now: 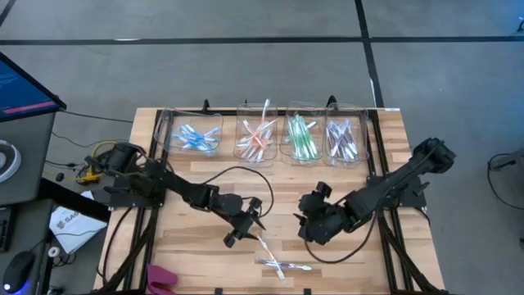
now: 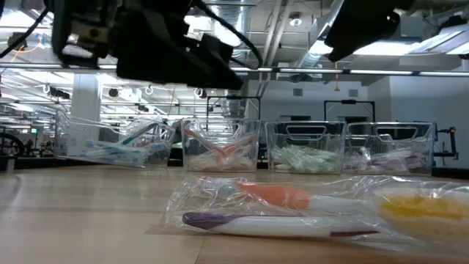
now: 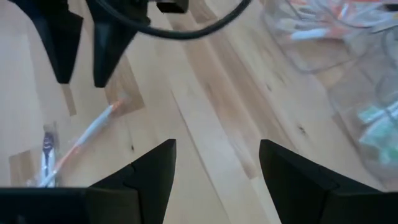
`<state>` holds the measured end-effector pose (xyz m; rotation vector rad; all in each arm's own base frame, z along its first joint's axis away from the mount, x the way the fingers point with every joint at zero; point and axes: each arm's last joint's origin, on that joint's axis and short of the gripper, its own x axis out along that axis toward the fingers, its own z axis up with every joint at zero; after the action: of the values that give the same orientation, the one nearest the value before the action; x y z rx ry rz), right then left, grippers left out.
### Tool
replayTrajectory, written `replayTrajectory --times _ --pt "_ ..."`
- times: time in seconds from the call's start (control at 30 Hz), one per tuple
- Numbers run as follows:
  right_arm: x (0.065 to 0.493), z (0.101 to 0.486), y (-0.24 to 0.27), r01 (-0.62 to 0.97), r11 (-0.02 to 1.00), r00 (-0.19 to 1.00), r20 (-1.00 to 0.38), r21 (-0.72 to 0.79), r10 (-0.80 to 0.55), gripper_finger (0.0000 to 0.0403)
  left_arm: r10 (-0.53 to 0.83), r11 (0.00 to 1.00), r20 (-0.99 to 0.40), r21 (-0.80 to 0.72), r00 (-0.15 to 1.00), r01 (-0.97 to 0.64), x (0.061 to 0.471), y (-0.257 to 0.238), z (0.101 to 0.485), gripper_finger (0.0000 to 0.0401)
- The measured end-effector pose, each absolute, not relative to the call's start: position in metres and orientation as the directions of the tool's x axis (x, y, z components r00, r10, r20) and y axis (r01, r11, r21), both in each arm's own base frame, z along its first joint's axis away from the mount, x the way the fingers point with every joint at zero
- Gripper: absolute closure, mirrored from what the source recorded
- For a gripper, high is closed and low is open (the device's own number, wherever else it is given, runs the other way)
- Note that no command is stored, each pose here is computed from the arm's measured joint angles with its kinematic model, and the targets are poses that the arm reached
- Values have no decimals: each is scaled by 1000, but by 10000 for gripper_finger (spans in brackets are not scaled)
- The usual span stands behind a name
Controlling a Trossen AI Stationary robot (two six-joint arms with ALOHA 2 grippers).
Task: Pick & Place Toothbrushes
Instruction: Put the orange toothbrush into the middle left transparent bin
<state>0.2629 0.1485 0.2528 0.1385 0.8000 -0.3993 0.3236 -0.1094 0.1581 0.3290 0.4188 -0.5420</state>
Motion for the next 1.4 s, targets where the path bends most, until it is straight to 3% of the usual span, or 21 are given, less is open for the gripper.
replayTrajectory --times 0.7,0.87,1.0,1.2,1.4 --pt "279 245 169 385 916 715 -663 110 -222 178 -420 790 -547 171 724 588 335 -118 83 224" --pt "280 246 169 384 915 725 -655 124 -216 178 -426 828 -548 85 720 555 339 -111 63 229" --pt "281 247 170 383 914 731 -649 133 -212 178 -422 847 -560 38 713 530 339 -108 57 266" --pt "281 247 170 378 916 733 -647 132 -210 178 -382 865 -548 71 744 496 335 -110 76 378" --pt "278 244 170 292 957 717 -662 2 -217 178 -253 905 -553 154 794 396 330 -105 112 384"
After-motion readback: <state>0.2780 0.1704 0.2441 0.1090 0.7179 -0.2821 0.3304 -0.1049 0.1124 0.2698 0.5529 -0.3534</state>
